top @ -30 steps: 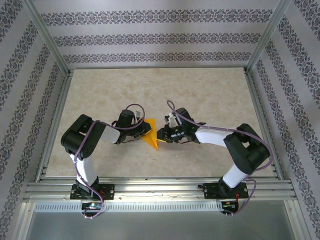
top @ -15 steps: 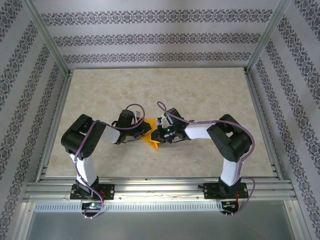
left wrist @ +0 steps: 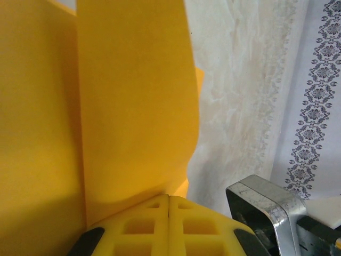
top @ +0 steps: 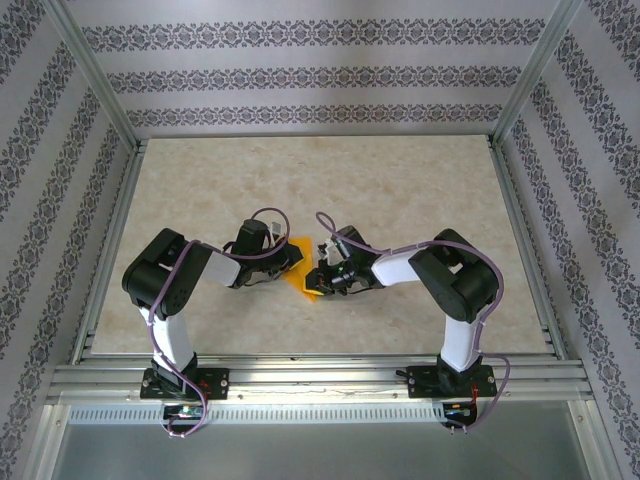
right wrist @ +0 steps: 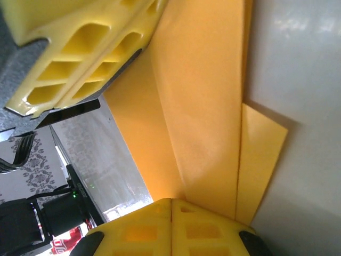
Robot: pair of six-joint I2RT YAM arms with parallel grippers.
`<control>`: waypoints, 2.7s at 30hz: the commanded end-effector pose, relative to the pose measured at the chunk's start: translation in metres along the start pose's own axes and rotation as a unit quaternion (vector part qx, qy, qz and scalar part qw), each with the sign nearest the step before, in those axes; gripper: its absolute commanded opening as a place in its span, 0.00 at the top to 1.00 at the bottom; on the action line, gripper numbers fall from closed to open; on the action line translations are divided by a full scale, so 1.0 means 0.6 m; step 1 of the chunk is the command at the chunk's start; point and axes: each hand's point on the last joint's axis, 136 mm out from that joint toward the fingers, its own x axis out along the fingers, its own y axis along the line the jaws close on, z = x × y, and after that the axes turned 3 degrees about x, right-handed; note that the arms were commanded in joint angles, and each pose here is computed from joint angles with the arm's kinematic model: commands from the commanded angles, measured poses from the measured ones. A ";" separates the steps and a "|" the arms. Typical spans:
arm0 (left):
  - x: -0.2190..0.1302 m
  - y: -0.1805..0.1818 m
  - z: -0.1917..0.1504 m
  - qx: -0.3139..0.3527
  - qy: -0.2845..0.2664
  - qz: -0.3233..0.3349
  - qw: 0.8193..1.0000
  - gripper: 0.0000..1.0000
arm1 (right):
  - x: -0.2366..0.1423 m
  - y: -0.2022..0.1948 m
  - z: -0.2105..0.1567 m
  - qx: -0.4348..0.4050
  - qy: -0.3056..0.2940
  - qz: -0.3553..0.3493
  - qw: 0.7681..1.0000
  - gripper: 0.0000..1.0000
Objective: Fold a paper plane with a square sheet of paper (pick it up from the middle)
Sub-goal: Fourth fold the wing at the center of the table.
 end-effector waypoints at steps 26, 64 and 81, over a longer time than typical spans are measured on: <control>-0.002 0.050 -0.020 -0.032 -0.005 0.031 0.999 0.99 | -0.046 0.027 0.019 0.019 -0.048 0.020 0.998 0.79; -0.011 0.057 -0.020 -0.040 -0.021 0.034 0.998 1.00 | -0.011 0.017 -0.018 0.001 0.007 0.019 1.000 0.86; -0.047 0.088 -0.018 -0.089 -0.099 0.047 0.990 1.00 | -0.060 0.055 0.033 -0.012 -0.083 0.022 0.996 0.82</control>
